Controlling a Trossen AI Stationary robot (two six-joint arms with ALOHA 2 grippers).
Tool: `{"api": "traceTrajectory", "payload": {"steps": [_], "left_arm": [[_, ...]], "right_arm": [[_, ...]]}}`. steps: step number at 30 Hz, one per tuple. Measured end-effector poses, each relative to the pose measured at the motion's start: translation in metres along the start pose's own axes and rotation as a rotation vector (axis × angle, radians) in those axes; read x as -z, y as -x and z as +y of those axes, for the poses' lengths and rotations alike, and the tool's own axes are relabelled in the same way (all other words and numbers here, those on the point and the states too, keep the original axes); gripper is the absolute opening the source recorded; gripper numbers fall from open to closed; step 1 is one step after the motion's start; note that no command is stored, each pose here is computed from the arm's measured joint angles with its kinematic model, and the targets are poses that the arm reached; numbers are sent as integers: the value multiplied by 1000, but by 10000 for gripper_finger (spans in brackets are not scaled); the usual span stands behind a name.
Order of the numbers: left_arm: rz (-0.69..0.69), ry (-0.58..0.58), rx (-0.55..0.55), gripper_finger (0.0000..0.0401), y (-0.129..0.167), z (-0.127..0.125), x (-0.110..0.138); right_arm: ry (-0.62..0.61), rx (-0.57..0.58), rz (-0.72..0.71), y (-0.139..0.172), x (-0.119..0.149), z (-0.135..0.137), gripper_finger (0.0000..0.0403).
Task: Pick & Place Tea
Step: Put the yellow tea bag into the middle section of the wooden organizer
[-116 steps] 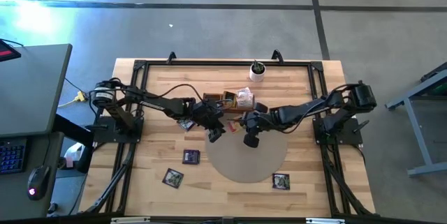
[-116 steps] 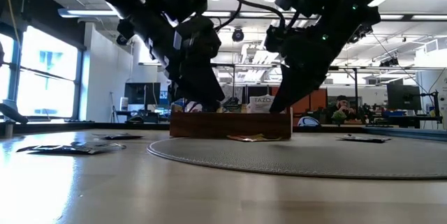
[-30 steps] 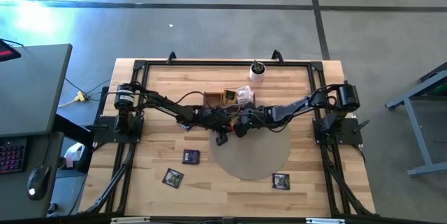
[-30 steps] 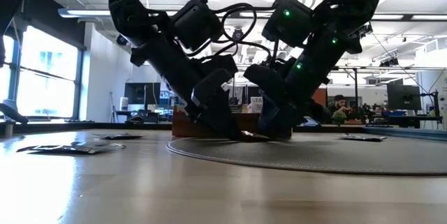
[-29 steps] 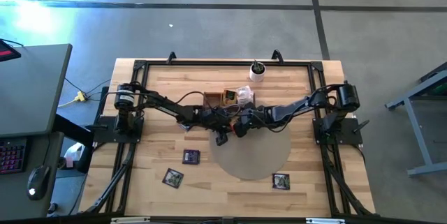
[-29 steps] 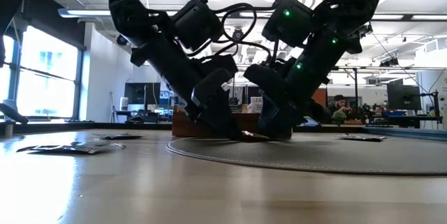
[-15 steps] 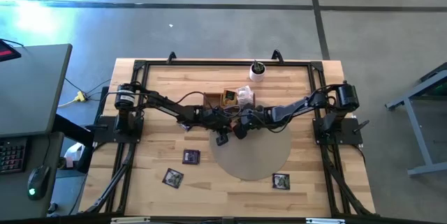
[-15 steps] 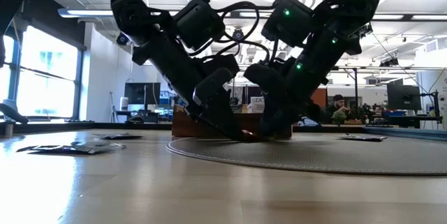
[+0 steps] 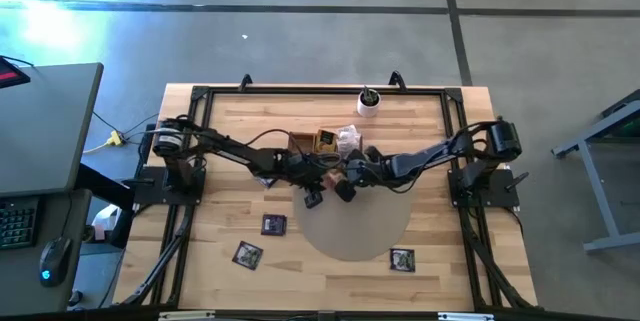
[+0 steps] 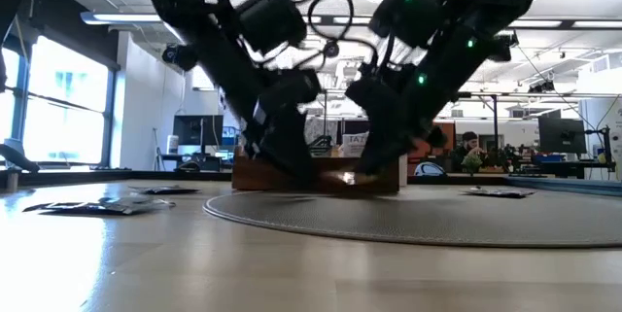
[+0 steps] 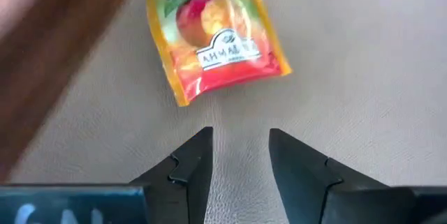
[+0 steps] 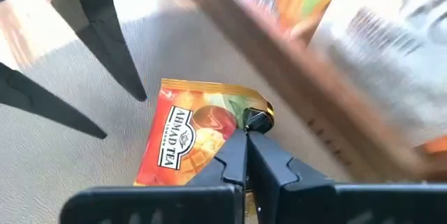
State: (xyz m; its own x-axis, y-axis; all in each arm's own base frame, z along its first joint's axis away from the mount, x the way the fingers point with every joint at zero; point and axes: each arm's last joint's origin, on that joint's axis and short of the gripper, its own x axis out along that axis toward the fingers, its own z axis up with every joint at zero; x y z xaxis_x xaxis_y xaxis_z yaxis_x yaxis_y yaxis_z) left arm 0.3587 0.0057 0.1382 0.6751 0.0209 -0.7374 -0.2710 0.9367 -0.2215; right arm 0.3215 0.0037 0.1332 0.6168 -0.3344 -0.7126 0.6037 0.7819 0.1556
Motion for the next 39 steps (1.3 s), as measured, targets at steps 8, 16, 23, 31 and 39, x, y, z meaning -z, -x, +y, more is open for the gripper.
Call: {"api": "traceTrajectory", "payload": {"steps": [8, 16, 23, 31, 39], "left_arm": [[50, 27, 29, 140, 32, -4, -6], [-76, -11, 115, 140, 99, -27, -23], [-158, -57, 40, 140, 169, -40, -15], [-266, -67, -154, 140, 205, -45, -3], [-228, -63, -233, 140, 200, -43, 2]], "right_arm": [[164, -57, -167, 27, -23, 9, 3], [614, 164, -454, 39, -43, 20, 1], [676, 167, -448, 32, -54, 11, 1], [752, 322, -395, -6, -50, -7, 0], [1000, 431, -334, -20, -58, 0, 0]]}}
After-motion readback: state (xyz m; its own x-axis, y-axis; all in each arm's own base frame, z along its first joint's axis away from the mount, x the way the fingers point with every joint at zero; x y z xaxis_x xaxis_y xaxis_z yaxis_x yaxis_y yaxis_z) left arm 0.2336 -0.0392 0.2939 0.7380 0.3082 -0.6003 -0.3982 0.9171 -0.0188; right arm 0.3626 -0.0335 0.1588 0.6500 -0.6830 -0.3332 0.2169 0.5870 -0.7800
